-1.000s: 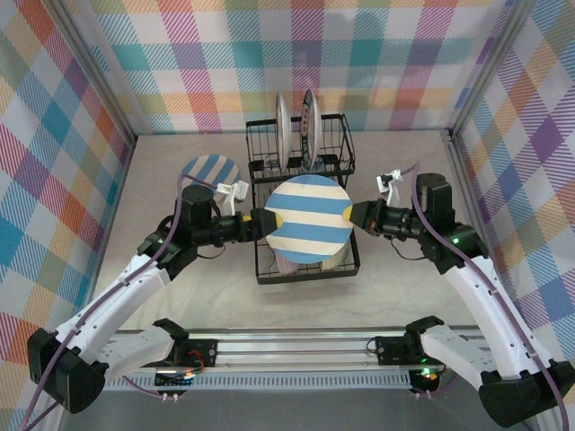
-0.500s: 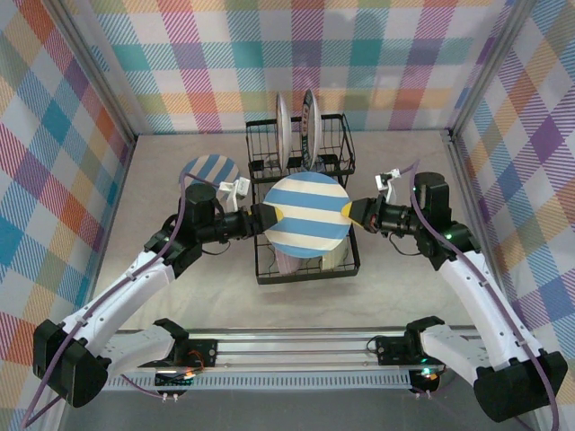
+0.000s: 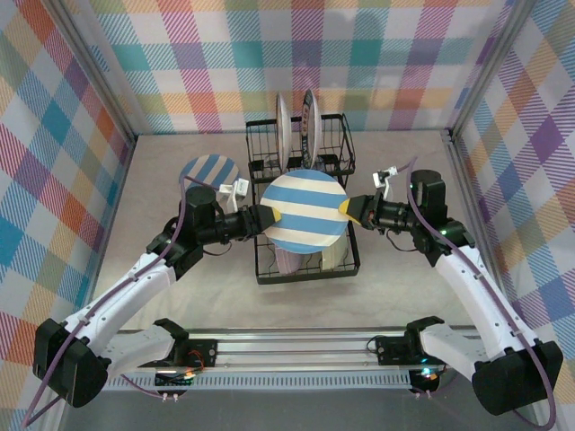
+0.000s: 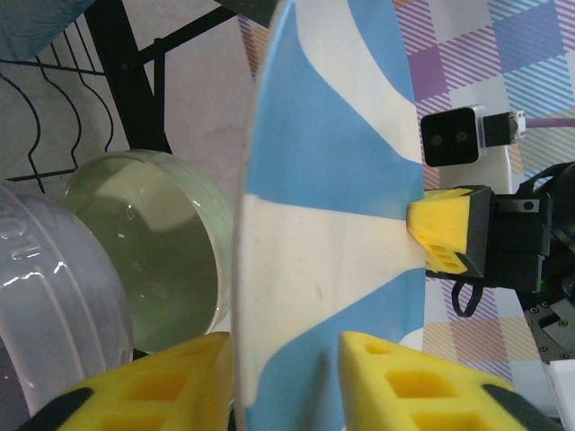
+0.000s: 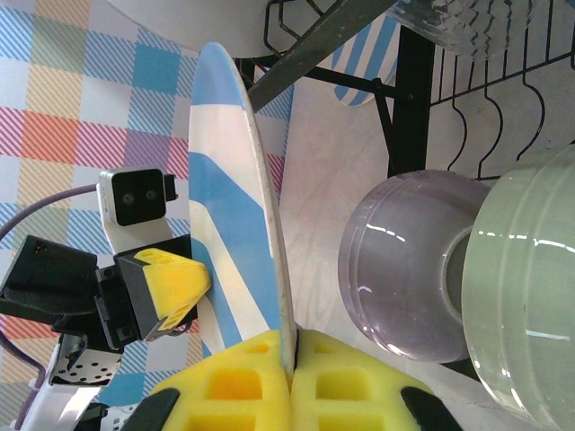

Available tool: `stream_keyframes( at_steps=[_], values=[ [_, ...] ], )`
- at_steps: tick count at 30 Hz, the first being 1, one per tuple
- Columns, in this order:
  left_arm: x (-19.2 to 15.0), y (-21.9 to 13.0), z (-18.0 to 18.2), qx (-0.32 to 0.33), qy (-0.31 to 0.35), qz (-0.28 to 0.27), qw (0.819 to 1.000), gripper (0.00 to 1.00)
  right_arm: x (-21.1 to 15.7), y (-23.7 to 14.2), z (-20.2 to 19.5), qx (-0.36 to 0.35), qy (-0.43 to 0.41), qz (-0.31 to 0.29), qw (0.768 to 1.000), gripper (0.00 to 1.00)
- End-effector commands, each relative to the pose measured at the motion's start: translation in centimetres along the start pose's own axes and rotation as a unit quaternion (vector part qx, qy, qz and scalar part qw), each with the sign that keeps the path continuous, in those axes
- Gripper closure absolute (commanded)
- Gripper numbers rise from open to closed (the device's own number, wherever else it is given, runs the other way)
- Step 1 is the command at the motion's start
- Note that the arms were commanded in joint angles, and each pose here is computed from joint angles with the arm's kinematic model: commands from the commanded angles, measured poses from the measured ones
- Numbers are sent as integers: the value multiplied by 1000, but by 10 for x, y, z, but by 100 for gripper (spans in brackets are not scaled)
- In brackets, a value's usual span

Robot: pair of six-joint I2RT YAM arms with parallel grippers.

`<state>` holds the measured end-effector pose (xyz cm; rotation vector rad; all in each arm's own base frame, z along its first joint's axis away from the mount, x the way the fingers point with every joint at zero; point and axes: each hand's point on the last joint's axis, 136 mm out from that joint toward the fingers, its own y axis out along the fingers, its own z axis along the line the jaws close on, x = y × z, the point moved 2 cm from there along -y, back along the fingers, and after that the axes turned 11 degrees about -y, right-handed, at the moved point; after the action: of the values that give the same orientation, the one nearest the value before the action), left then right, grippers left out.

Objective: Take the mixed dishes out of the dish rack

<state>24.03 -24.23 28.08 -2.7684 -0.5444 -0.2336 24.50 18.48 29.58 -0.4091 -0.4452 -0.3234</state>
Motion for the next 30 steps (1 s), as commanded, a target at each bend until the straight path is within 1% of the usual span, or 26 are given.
stream_keyframes(
  at_steps=[1,5,6,7,13,14,15,18,20,21,27,30],
  values=[
    [-2,-4,-12,-26,2,-3,1000,73,7,0,10,30,-19,-7,999,100],
    [-1,-4,-14,-33,-5,-6,999,90,8,2,9,33,-17,-7,999,100],
    [-1,-4,-15,-35,-8,-7,999,97,8,2,9,35,-16,-7,999,100],
    [-1,-4,-15,-36,-10,-9,999,100,9,2,10,36,-18,-8,999,100],
    [2,-8,-24,-53,-19,-18,998,100,9,3,10,42,-17,-8,999,100],
    [2,-9,-25,-54,-20,-19,998,100,9,2,11,42,-19,-11,999,96],
    [3,-11,-29,-58,-18,-22,998,100,9,2,11,42,-20,-12,999,82],
    [4,-15,-36,-67,-18,-28,997,100,9,0,15,50,-33,-19,998,45],
    [5,-18,-42,-71,-18,-33,997,100,9,-3,17,51,-39,-23,998,6],
    [5,-20,-44,-73,-18,-35,997,100,9,-4,18,51,-43,-25,997,1],
    [8,-33,-69,-98,-8,-47,994,100,9,-13,26,48,-75,-48,995,1],
    [10,-44,-90,-114,6,-55,992,100,9,-19,31,48,-93,-62,993,1]
  ],
)
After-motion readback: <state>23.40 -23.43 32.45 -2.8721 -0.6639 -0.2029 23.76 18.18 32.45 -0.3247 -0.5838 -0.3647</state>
